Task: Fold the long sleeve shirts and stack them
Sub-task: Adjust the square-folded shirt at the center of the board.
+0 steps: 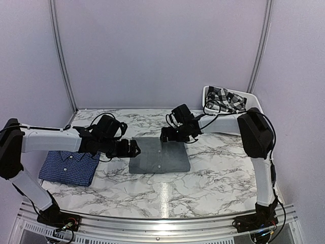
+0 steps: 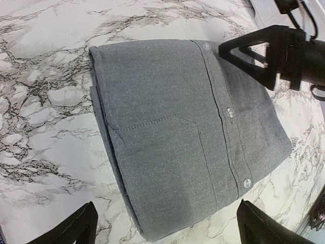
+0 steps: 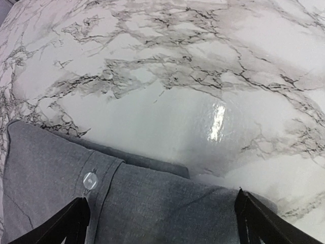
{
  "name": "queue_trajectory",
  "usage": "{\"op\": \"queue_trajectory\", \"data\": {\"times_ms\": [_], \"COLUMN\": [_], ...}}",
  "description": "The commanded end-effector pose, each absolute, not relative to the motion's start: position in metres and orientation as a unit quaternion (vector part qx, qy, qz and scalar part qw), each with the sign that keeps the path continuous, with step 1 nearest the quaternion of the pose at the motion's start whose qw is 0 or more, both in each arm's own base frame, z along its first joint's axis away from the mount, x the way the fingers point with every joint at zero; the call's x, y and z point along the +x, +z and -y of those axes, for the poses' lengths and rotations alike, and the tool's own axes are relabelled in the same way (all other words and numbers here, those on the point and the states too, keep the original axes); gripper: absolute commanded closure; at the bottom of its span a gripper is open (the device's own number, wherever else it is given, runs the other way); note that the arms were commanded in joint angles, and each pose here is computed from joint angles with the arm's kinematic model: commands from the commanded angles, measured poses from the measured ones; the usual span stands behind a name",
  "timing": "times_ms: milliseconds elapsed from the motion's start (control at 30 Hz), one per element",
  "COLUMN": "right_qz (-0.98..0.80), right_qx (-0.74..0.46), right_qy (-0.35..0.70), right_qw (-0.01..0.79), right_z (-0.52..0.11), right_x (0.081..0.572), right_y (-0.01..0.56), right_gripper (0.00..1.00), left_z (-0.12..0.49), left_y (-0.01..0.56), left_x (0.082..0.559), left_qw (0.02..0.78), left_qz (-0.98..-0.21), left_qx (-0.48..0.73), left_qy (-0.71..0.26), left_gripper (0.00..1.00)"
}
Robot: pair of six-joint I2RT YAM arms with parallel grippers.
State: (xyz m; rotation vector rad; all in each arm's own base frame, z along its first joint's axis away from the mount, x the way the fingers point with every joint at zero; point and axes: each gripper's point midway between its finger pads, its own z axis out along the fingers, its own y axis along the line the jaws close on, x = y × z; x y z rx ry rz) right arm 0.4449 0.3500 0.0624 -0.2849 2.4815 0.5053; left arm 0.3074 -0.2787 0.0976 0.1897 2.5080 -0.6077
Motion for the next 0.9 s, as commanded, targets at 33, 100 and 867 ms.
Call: {"op": "queue_trajectory", "data": {"times_ms": [33, 100, 867], "right_qz": [-0.933, -0.935, -0.879], "right_qx": [-0.115, -0.11, -0.028], "right_qy": [0.196, 0.189, 0.053], "right_qw": [0.277, 0.278, 0.474], "right_z": [-0.354, -0.35, -0.244], "right_x": [0.46, 0.466, 0.432], "right_y": [0.041, 0.037, 0.2], "right_gripper": [0.03, 0.03, 0.02], "left_z": [0.278, 0.279, 0.168], "left_y": [0.113, 0.115, 0.129], "left_x": [0.298, 0.294, 0.313], "left_qw": [0.266, 0.263, 0.416], "left_qz": [-0.929, -0.927, -0.899], "left_qx": [0.071, 0.073, -0.084], "left_qy": [-0.247, -0.256, -0.106], "left_gripper": [0.01, 0.01, 0.01]}}
